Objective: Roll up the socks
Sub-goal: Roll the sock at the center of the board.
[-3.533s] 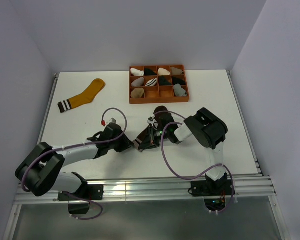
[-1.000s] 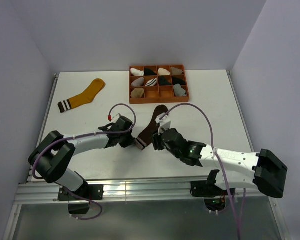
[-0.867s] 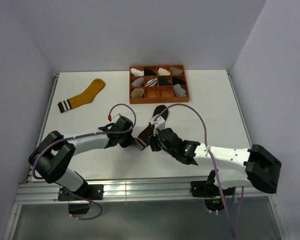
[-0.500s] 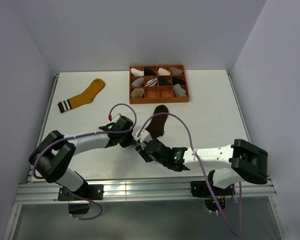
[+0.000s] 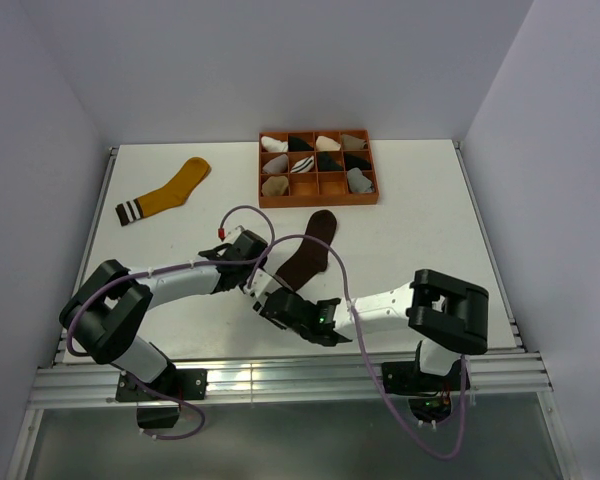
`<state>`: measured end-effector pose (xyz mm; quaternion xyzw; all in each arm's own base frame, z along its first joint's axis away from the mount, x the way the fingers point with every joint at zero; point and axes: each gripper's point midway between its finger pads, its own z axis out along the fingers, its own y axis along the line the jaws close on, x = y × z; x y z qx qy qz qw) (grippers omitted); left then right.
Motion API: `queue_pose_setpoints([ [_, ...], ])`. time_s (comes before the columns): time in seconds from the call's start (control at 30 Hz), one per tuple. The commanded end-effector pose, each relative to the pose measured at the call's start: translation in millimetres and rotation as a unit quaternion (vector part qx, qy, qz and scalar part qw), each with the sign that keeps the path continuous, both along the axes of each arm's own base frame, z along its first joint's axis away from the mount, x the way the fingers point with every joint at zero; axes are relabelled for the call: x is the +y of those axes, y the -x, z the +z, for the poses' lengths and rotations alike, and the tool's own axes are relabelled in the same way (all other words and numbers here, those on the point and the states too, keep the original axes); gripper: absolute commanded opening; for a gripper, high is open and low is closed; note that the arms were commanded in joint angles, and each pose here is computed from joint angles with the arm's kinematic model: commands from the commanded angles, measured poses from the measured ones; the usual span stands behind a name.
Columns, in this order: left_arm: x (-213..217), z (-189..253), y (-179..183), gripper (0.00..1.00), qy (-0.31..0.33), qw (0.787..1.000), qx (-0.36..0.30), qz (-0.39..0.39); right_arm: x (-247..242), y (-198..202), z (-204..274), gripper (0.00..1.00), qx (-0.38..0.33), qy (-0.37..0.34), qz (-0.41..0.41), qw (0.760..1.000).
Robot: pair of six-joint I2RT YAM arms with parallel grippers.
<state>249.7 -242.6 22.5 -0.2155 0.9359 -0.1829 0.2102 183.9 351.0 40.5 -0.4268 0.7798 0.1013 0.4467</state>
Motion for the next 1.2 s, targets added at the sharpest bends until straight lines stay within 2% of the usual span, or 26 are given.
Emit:
queue_pose_setpoints([
  [0.0,15.7,-9.0,7.9,0.08,-0.044,0.999,0.017,-0.003,10.7,-15.0,13.7,0.45,-0.031,-0.021,-0.025,0.999],
  [0.17,16.6,-9.3,8.4,0.08,-0.047,0.999,0.018,-0.004,-7.6,-31.2,5.1,0.44,-0.036,-0.010,-0.069,0.997],
  [0.77,11.0,-13.5,7.3,0.08,-0.045,0.999,0.027,-0.011,-13.5,-35.2,-16.6,0.42,0.018,-0.001,-0.070,0.997],
  [1.17,8.4,-11.0,6.5,0.08,-0.044,0.998,0.030,-0.014,5.7,-24.1,36.2,0.47,0.030,-0.073,-0.042,0.996],
])
